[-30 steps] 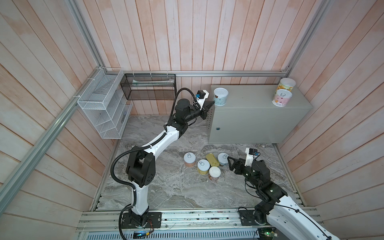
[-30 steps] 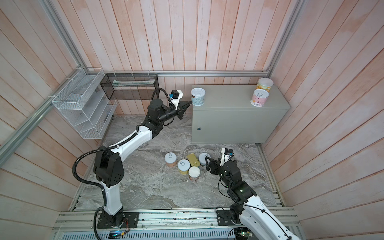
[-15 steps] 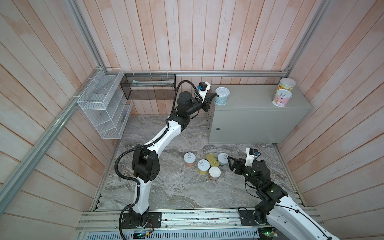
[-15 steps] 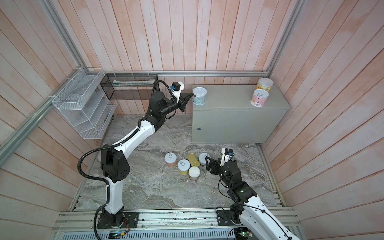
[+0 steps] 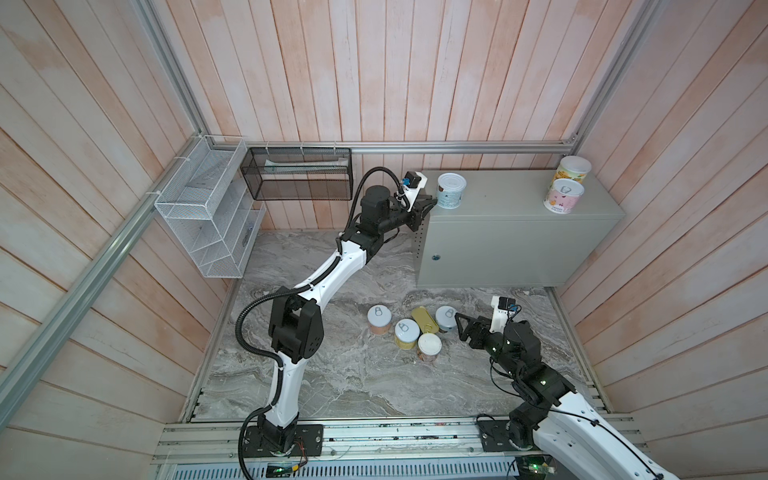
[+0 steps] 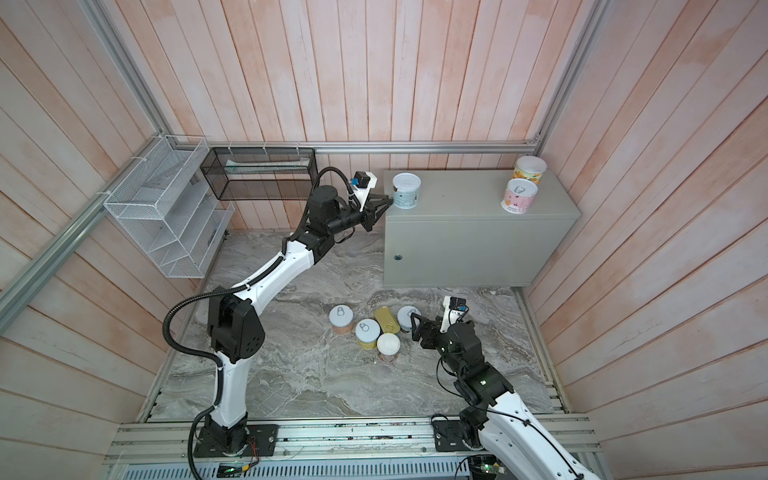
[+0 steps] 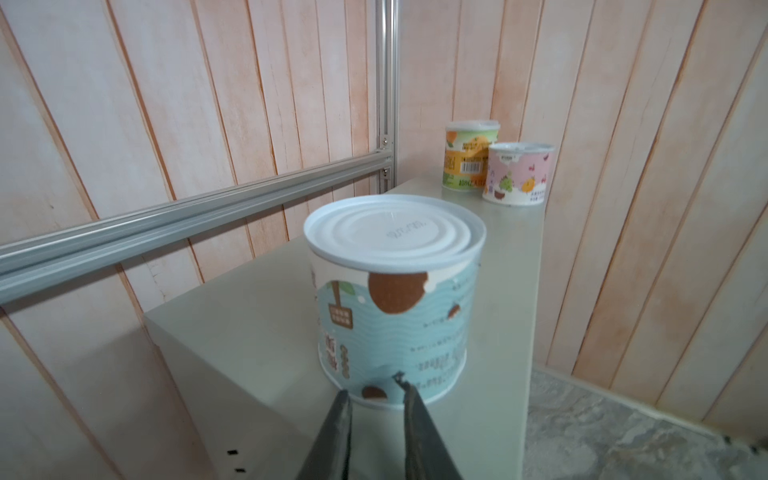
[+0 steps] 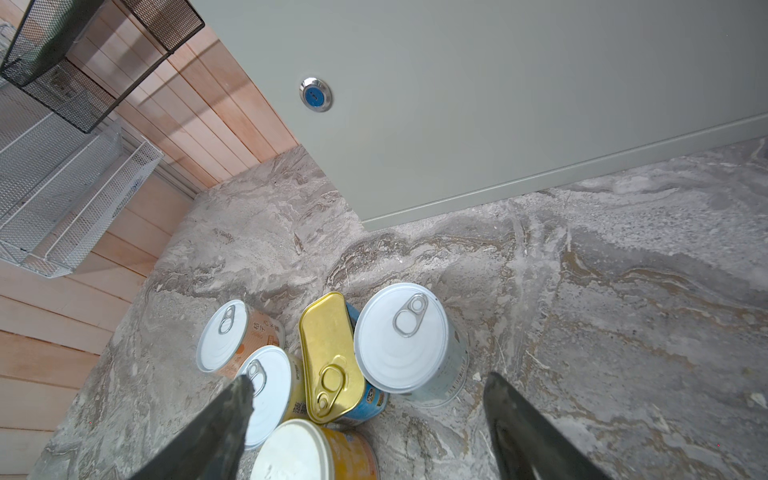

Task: Place and organize the canned foods onto the counter
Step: 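Open the left gripper and draw it back from the light-blue can, then swing the left gripper down and close it on the orange-and-white can, then lift the orange-and-white can with the left gripper while the right gripper reaches toward it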

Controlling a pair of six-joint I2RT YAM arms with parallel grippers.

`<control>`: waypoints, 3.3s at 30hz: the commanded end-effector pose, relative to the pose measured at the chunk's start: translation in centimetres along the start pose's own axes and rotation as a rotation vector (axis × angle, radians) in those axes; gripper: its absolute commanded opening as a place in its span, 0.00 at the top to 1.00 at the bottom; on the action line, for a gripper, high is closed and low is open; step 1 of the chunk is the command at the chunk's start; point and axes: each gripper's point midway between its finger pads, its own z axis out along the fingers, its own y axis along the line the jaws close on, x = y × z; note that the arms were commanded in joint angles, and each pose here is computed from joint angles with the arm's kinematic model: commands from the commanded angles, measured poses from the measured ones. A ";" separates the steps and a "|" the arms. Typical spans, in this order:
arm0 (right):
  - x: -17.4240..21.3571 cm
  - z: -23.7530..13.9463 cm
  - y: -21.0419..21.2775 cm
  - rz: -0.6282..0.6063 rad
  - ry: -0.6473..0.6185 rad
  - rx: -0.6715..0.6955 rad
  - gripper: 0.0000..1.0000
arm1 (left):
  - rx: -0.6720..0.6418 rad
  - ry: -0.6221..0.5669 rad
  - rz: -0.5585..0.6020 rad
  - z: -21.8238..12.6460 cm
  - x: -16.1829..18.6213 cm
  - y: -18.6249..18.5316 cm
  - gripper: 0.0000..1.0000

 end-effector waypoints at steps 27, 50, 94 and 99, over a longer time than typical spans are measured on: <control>-1.5 0.3 1.6 -0.148 -0.013 -0.035 0.07 | -0.473 0.558 -0.359 -21.1 16.7 -4.2 0.00; -1.4 -0.3 4.4 -0.248 -0.056 -0.212 0.04 | -0.386 0.975 -0.525 -21.5 29.3 -9.3 0.00; -0.4 1.0 7.9 -0.362 0.006 -0.315 0.04 | -0.409 0.950 -0.535 -21.1 28.4 -6.3 0.42; 0.1 1.0 10.4 -0.442 -0.015 -0.409 0.04 | -0.382 0.915 -0.558 -20.8 26.1 -6.1 0.44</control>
